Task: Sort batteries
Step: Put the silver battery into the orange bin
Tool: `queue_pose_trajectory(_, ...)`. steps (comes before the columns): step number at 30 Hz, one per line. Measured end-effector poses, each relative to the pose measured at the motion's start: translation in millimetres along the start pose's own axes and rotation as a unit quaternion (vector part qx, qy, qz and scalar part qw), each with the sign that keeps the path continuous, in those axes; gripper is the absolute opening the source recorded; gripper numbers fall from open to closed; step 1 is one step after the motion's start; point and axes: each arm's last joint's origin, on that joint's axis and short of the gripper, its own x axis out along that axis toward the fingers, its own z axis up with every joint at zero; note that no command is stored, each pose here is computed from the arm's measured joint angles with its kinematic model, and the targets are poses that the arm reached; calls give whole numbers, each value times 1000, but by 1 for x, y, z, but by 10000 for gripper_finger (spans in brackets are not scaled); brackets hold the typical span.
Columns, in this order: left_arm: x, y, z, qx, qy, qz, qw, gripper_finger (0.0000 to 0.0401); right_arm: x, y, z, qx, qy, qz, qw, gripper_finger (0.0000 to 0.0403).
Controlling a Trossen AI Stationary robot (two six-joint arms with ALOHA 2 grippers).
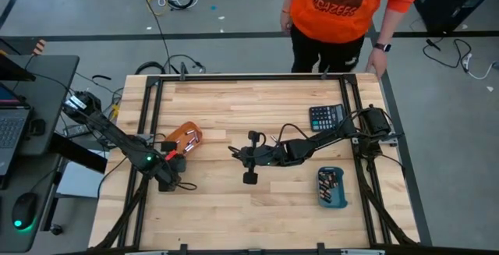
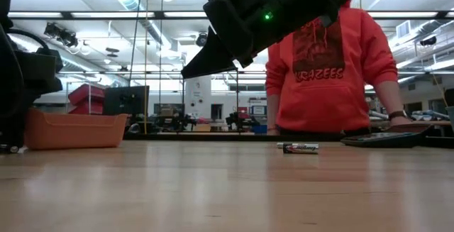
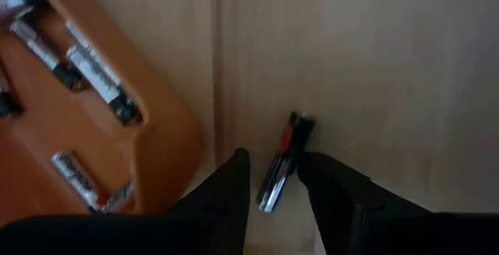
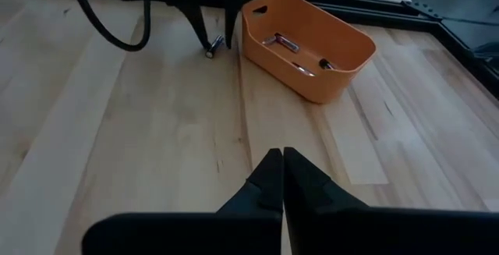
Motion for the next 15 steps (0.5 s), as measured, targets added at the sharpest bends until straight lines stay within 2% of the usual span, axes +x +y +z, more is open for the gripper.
queue_pose_trajectory(10,5,0,-4,9,10,-18,1000,120,0,0,0,0,0,0,1000,0)
queue_pose_trajectory(12,5,0,-5,10,11,-22,1000,103,0,0,0,0,0,0,1000,0)
queue_pose_trajectory(15,5,-1,-5,11,16,-28,999,56,0,0,0,0,0,0,1000,0)
